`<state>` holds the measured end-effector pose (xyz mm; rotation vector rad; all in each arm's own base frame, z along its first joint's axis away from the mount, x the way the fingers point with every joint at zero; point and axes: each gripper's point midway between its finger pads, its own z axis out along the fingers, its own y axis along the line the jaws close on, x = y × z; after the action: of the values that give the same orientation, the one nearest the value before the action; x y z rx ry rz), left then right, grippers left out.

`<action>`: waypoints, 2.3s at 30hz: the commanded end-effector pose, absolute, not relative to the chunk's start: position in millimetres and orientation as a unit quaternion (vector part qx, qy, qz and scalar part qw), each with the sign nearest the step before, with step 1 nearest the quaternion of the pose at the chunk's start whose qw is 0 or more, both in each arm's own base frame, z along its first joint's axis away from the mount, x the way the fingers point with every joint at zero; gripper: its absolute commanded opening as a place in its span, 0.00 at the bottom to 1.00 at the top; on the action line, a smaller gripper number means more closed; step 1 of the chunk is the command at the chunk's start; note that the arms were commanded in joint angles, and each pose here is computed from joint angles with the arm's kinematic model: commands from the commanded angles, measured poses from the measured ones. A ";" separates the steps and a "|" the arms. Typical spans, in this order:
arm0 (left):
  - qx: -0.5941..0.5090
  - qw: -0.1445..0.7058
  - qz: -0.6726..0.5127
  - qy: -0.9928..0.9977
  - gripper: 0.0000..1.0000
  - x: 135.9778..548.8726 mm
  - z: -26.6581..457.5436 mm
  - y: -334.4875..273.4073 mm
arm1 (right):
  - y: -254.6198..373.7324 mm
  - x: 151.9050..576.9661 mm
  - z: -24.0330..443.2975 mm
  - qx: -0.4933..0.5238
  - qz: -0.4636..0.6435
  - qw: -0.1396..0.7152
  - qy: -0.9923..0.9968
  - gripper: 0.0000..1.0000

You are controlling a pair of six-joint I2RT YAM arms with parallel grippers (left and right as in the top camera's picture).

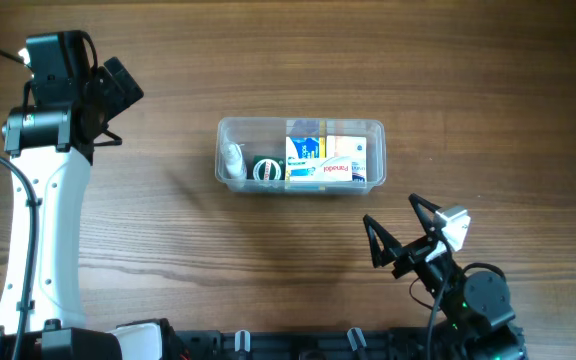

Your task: Pack container

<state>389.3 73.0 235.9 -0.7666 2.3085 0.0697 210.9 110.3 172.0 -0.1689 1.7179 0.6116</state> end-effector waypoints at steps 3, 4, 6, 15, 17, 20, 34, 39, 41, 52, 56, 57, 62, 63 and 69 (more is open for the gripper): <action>-0.297 0.353 0.033 0.887 1.00 389.7 241.4 76.7 | 104.6 217.5 162.0 -0.089 0.223 0.622 0.746 1.00; -0.297 0.353 0.033 0.887 1.00 389.6 241.2 76.7 | 102.5 218.7 161.4 -0.091 0.212 0.624 0.746 1.00; -0.297 0.353 0.033 0.887 1.00 389.7 241.4 76.7 | 99.2 220.7 159.7 -0.097 0.192 0.628 0.748 1.00; -0.297 0.353 0.033 0.887 1.00 389.7 241.4 76.7 | 84.9 229.0 148.4 -0.101 0.125 0.625 0.764 1.00; -0.297 0.353 0.033 0.887 1.00 389.6 241.4 76.8 | 78.6 231.2 148.8 -0.089 0.111 0.628 0.765 1.00; -0.297 0.353 0.033 0.887 1.00 389.6 241.2 76.7 | 71.8 233.4 150.7 -0.075 0.095 0.634 0.764 1.00; -0.297 0.353 0.033 0.887 1.00 389.7 241.4 76.7 | 68.0 235.5 157.3 -0.065 0.088 0.645 0.756 1.00; -0.297 0.353 0.033 0.887 1.00 389.6 241.4 76.8 | 88.2 227.4 144.9 -0.110 0.131 0.617 0.768 0.86; -0.297 0.353 0.033 0.887 1.00 389.6 241.4 76.8 | 90.2 226.4 142.6 -0.113 0.136 0.611 0.772 0.85; -0.297 0.353 0.033 0.887 1.00 389.7 241.4 76.7 | 90.0 227.5 134.7 -0.113 0.131 0.598 0.783 1.00; -0.297 0.353 0.033 0.887 1.00 389.6 241.2 76.7 | 90.1 227.6 133.9 -0.114 0.131 0.596 0.784 1.00; -0.297 0.353 0.033 0.887 1.00 389.7 241.4 76.7 | 90.1 227.7 134.0 -0.114 0.131 0.596 0.784 1.00; -0.297 0.353 0.033 0.887 1.00 389.7 241.4 76.7 | 90.1 227.7 133.9 -0.114 0.131 0.596 0.784 1.00; -0.297 0.353 0.033 0.887 1.00 389.6 241.4 76.8 | 90.0 227.7 133.8 -0.114 0.131 0.596 0.784 1.00; -0.297 0.353 0.033 0.887 1.00 389.6 241.2 76.8 | 90.1 227.7 133.9 -0.114 0.131 0.596 0.784 1.00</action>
<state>389.3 73.0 235.9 -0.7666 2.3085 0.0697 228.2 87.8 134.8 -0.2567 1.8159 0.2875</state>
